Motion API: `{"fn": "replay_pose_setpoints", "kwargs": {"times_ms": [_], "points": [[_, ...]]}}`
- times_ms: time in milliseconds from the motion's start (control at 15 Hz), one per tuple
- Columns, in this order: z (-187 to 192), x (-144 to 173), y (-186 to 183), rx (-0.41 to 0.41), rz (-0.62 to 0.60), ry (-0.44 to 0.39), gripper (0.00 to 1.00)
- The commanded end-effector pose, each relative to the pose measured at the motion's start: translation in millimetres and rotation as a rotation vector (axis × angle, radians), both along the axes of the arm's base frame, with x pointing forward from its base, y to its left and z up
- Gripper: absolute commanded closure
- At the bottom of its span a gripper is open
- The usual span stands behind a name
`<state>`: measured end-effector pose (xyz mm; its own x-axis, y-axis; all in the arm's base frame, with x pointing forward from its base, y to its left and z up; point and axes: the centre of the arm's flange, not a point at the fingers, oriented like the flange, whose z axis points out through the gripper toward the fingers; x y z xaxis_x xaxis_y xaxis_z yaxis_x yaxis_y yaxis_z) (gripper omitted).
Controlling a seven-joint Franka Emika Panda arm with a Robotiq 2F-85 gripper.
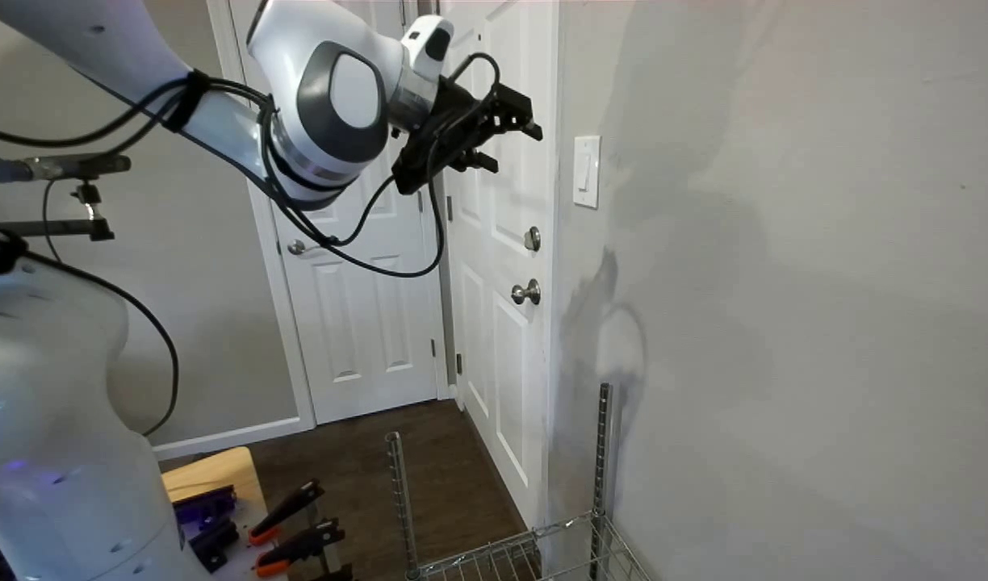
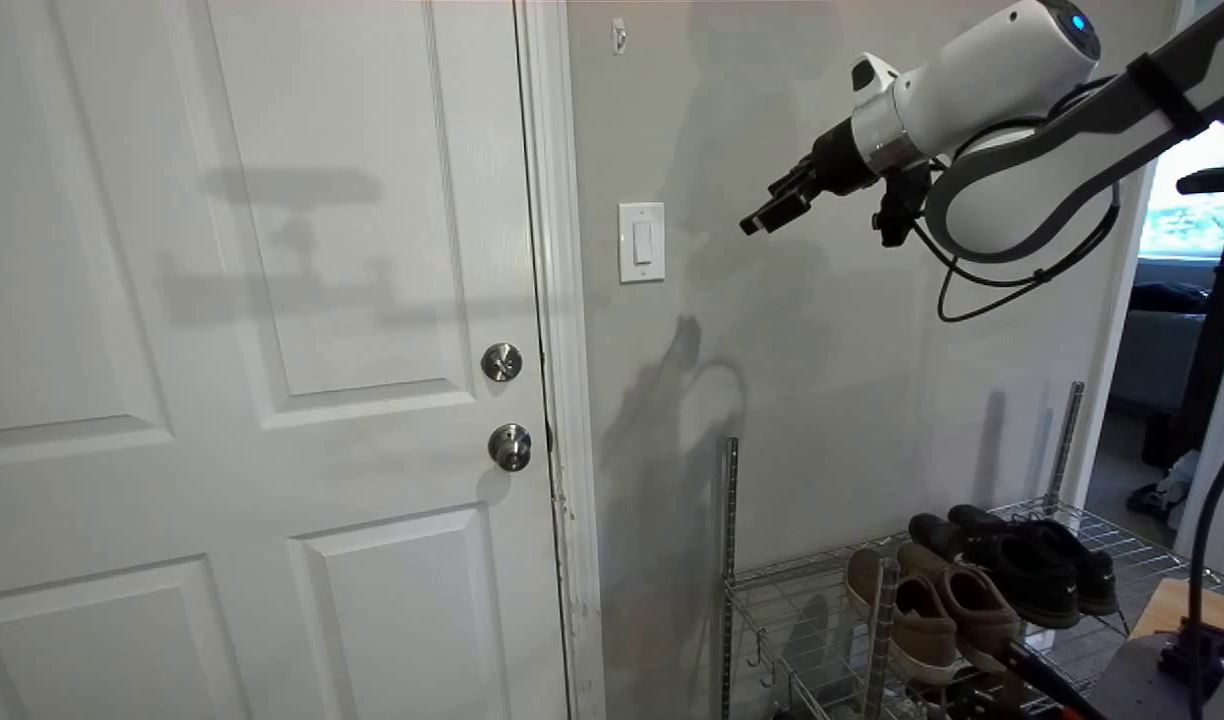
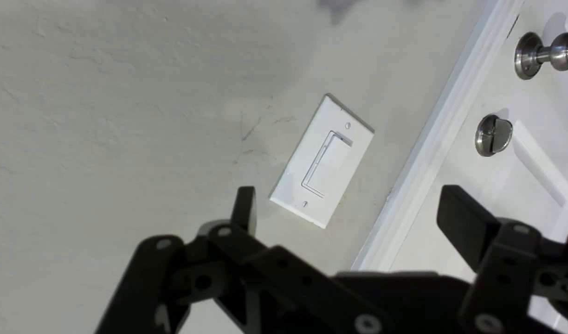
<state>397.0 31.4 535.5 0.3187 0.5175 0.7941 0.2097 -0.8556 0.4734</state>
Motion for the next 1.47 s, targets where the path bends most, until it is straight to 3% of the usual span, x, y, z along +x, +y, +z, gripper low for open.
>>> {"fn": "replay_pose_setpoints", "kwargs": {"times_ms": [0,800,1400], "points": [[-0.1,-0.1,-0.3,0.0,-0.001,0.0,0.0],[-30.7,23.9,7.6,-0.023,-0.001,0.075,0.0],[-40.5,46.3,42.8,-0.034,0.089,0.09,0.0]]}}
